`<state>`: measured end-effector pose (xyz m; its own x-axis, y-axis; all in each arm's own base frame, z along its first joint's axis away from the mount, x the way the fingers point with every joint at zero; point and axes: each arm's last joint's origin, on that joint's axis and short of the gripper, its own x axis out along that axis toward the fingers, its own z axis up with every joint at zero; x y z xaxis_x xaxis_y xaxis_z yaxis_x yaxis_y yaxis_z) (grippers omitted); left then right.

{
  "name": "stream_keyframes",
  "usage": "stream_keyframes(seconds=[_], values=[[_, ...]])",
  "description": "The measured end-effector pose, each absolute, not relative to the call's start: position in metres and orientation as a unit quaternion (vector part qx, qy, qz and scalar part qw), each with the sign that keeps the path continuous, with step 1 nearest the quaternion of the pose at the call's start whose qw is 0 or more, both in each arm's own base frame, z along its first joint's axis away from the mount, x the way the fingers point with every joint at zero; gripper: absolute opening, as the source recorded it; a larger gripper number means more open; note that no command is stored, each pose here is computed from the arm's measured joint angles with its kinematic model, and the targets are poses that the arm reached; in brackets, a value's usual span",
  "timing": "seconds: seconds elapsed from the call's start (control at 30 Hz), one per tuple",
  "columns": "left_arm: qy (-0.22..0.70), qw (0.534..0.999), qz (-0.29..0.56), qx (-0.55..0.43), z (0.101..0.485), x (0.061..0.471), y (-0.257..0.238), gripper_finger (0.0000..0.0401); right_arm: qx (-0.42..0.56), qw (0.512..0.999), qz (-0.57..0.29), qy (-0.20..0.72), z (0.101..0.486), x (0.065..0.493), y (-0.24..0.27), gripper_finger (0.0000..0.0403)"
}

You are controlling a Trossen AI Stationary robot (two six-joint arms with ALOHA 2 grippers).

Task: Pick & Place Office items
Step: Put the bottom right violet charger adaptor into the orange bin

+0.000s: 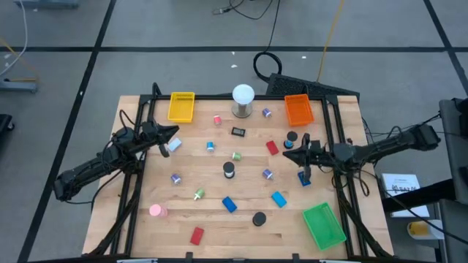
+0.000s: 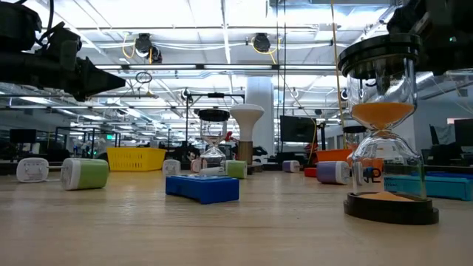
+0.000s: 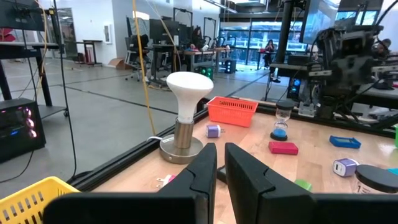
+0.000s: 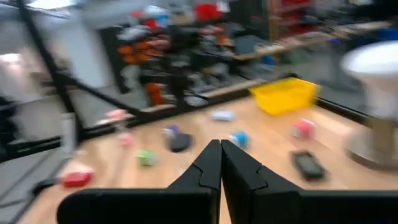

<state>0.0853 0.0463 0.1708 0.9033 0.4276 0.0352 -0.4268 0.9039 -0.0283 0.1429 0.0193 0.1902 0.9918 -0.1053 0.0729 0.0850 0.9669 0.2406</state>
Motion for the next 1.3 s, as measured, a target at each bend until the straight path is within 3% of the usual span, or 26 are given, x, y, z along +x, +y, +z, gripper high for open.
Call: stream_keyframes(seconds=[0.13, 0.3, 0.5, 0.77, 0.97, 1.3], values=[[-0.021, 0.975, 0.219, -0.010, 0.171, 0.085, 0.046, 0.0037, 0.135, 0.985, -0.003, -0.110, 0.203, 0.145, 0.023, 0.0000], [-0.020, 0.975, 0.219, -0.010, 0.171, 0.085, 0.046, 0.0037, 0.141, 0.986, -0.030, -0.088, 0.211, 0.154, 0.023, 0.0000], [-0.020, 0.975, 0.219, -0.010, 0.171, 0.085, 0.046, 0.0037, 0.100, 0.986, -0.121, 0.058, 0.244, 0.182, 0.028, 0.0000], [-0.020, 0.975, 0.219, -0.010, 0.171, 0.085, 0.046, 0.0037, 0.147, 0.955, -0.162, 0.202, 0.262, 0.219, 0.041, 0.0000], [-0.020, 0.975, 0.219, -0.010, 0.171, 0.085, 0.046, 0.0037, 0.215, 0.895, -0.216, 0.327, 0.254, 0.237, 0.047, 0.0000], [-0.020, 0.975, 0.219, -0.010, 0.171, 0.085, 0.046, 0.0037, 0.301, 0.821, -0.219, 0.433, 0.217, 0.261, 0.051, 0.0034]])
